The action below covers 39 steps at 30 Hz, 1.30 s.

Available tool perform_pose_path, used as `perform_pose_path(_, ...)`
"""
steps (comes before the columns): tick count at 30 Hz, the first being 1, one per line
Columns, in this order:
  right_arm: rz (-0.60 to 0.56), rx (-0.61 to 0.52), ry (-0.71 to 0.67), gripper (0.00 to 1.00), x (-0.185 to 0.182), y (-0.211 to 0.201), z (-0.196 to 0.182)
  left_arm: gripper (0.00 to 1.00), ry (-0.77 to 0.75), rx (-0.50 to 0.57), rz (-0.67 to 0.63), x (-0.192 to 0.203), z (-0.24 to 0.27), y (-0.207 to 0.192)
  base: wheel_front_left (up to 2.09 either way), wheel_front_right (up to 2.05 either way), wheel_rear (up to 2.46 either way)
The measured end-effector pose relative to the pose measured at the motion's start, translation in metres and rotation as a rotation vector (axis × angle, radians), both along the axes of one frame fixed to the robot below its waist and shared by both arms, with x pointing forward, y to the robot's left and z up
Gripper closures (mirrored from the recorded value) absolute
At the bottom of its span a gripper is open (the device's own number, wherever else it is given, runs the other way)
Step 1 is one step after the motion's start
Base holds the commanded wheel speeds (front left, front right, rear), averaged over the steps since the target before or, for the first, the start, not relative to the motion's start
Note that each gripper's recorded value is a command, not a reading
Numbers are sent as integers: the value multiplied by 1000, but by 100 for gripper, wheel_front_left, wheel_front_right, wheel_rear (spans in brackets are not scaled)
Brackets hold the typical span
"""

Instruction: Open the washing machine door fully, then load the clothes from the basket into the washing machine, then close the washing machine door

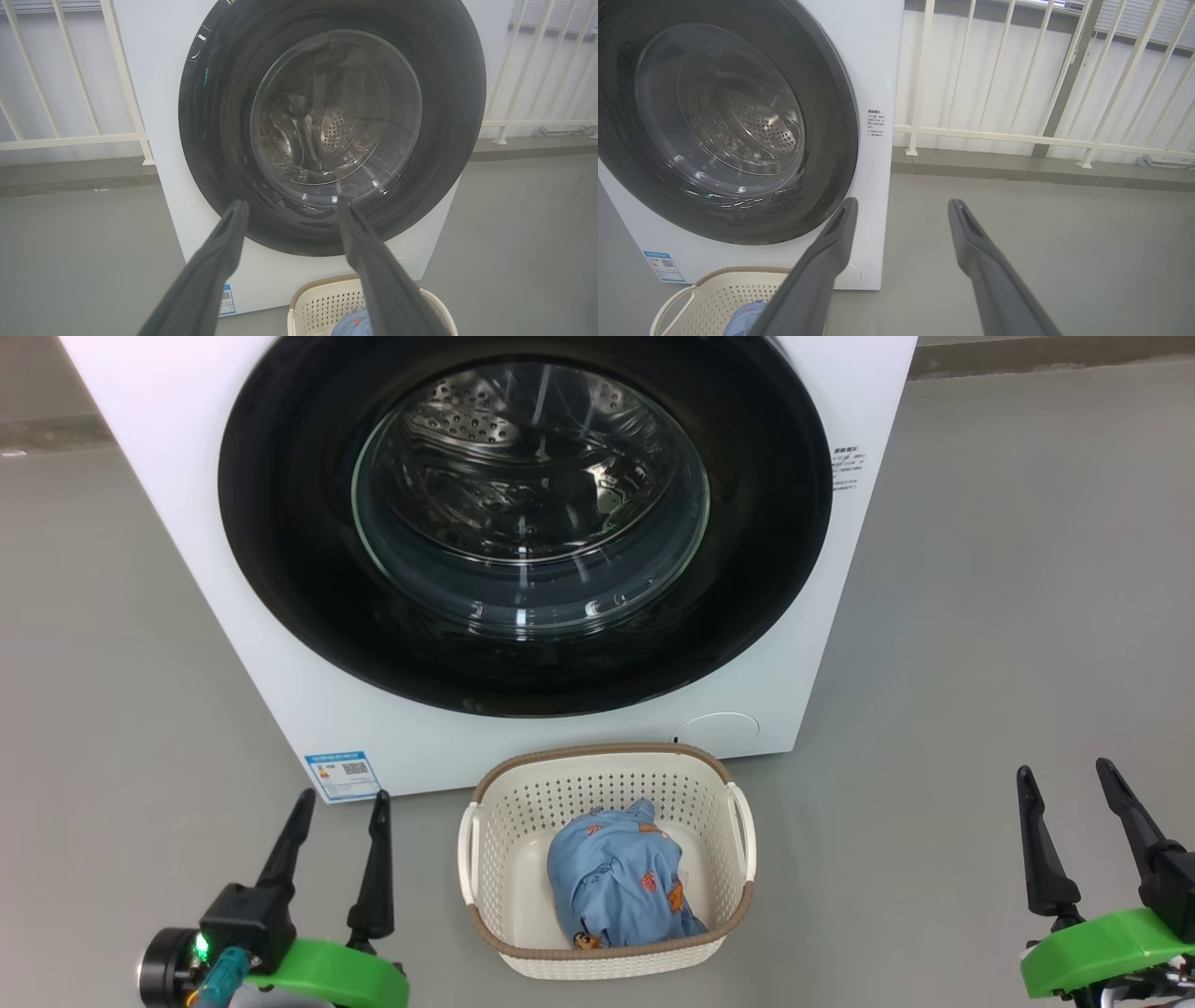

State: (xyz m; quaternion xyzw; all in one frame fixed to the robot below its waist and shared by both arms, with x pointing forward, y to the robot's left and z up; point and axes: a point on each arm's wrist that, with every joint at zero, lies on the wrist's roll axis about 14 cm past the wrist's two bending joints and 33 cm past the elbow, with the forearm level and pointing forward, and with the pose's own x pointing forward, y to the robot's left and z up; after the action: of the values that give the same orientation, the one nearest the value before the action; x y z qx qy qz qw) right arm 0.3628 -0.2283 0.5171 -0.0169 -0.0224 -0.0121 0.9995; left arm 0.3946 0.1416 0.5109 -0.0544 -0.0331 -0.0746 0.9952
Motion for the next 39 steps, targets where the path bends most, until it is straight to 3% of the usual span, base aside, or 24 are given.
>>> perform_pose_path(21, -11, 12, 1, 0, 0, -4, -1, 0, 11, 6, 7, 1, -4, -2, 10, 10, -20)
perform_pose_path(39, -26, 11, 12, 0, 0, -9, -5, 0, 10, 10, -3, 9, -4, -6, 108, 108, -216)
